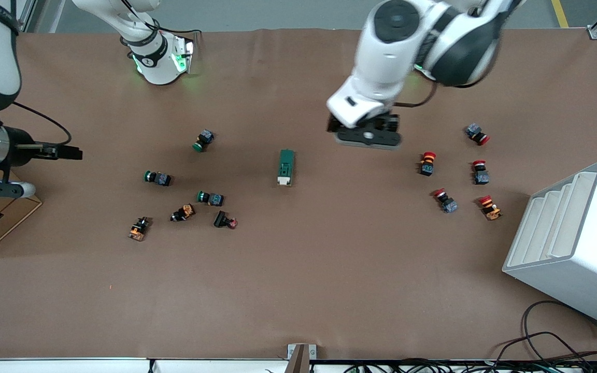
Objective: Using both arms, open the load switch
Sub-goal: 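Lower the left gripper over the white handle of the green switch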
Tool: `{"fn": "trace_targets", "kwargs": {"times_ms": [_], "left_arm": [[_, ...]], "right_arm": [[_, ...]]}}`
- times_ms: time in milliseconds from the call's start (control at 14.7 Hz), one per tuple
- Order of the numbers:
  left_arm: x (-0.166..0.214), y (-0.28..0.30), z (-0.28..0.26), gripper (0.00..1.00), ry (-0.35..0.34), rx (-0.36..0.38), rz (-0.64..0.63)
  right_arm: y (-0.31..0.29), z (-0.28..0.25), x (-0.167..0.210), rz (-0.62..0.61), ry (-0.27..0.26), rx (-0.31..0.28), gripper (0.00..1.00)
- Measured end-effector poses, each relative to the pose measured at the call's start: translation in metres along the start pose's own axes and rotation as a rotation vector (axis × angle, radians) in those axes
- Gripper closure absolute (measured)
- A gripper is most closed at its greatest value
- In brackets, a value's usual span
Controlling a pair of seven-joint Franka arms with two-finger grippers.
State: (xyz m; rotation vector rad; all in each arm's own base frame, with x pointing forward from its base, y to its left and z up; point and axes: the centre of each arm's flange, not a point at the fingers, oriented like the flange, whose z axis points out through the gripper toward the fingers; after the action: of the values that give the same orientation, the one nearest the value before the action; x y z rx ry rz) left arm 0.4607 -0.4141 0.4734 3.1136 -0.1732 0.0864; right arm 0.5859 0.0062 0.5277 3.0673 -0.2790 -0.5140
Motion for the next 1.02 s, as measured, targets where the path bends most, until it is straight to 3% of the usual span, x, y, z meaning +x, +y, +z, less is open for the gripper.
{"fn": "trace_targets", "kwargs": {"times_ms": [272, 476, 817, 1021], "left_arm": [[-0.055, 0.054, 0.062, 0.0, 0.079, 0.038, -0.061], [-0.084, 0.077, 0.103, 0.0, 0.156, -0.004, -0.128], [-0.137, 0.108, 0.163, 0.0, 0.303, 0.027, -0.134], [-0.182, 0.13, 0.198, 0.0, 0.413, 0.019, -0.158]], "right_arm": [[-0.087, 0.004, -0.017, 0.209, 0.032, -0.033, 0.0], [-0.146, 0.037, -0.009, 0.327, 0.042, -0.054, 0.0], [-0.226, 0.118, 0.011, 0.632, -0.067, -0.02, 0.0], [-0.269, 0.155, 0.011, 0.745, -0.068, -0.023, 0.0]]}}
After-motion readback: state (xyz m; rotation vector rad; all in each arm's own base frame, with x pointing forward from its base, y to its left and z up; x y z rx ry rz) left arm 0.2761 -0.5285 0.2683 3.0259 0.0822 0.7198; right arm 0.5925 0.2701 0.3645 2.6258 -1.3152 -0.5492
